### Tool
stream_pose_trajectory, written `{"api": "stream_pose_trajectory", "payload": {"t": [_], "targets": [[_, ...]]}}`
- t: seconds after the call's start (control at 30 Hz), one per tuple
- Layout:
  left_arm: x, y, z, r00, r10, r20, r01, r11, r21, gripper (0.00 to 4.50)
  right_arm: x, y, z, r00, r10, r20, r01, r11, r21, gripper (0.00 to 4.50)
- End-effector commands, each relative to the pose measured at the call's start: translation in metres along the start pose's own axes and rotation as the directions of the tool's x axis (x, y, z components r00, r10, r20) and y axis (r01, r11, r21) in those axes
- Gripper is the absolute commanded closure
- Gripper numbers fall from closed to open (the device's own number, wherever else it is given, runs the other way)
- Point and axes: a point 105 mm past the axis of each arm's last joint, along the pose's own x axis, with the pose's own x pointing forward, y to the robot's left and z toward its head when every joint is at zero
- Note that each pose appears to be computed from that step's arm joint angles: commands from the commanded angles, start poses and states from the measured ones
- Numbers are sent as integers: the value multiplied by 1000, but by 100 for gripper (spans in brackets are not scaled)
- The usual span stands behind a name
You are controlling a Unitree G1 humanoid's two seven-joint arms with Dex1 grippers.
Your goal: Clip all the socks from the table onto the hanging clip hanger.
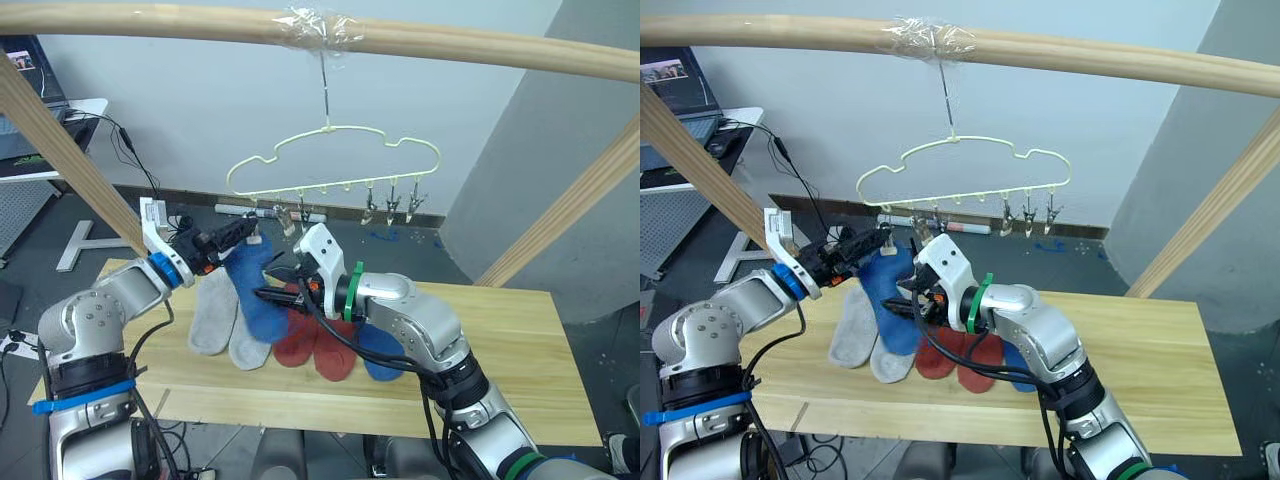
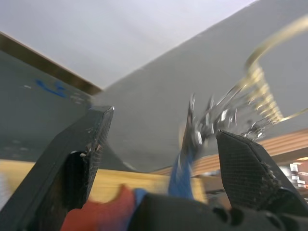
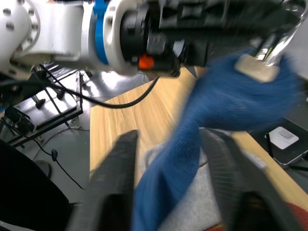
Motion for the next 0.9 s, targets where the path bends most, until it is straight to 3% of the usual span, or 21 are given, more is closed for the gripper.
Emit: {"api": "stream_pose_trajectory", "payload": {"t": [0.03,0.1,0.17,0.33,0.5,0.6,0.73,0.83,0.9], "targets": [[-3,-19,3,999,-35,22,32,989,142,58,-16,-5,1,999,-38,23,39,999,-24,76],[-6,-29,-3,999,-52,13,48,973,227,58,-30,-10,-6,997,-76,10,77,996,-38,2],[-6,-42,-9,997,-79,3,72,930,360,58,-47,-19,-11,990,-144,4,144,987,-71,2],[6,-67,-11,990,-116,81,60,862,504,58,-85,-21,0,979,-197,48,201,973,-118,2],[19,-77,-10,977,-133,165,10,808,590,58,-102,-20,15,973,-212,86,223,963,-154,2],[28,-72,-13,971,-81,227,-68,812,580,58,-107,-20,23,970,-219,105,234,957,-170,2],[33,-76,-16,962,-91,257,-76,815,574,58,-109,-21,29,967,-227,114,245,953,-181,2],[35,-76,-19,962,-85,260,-82,817,571,118,-111,-22,33,965,-232,124,253,950,-186,0],[36,-73,-21,963,-67,259,-93,823,560,181,-111,-22,35,964,-234,128,255,948,-189,0]]}}
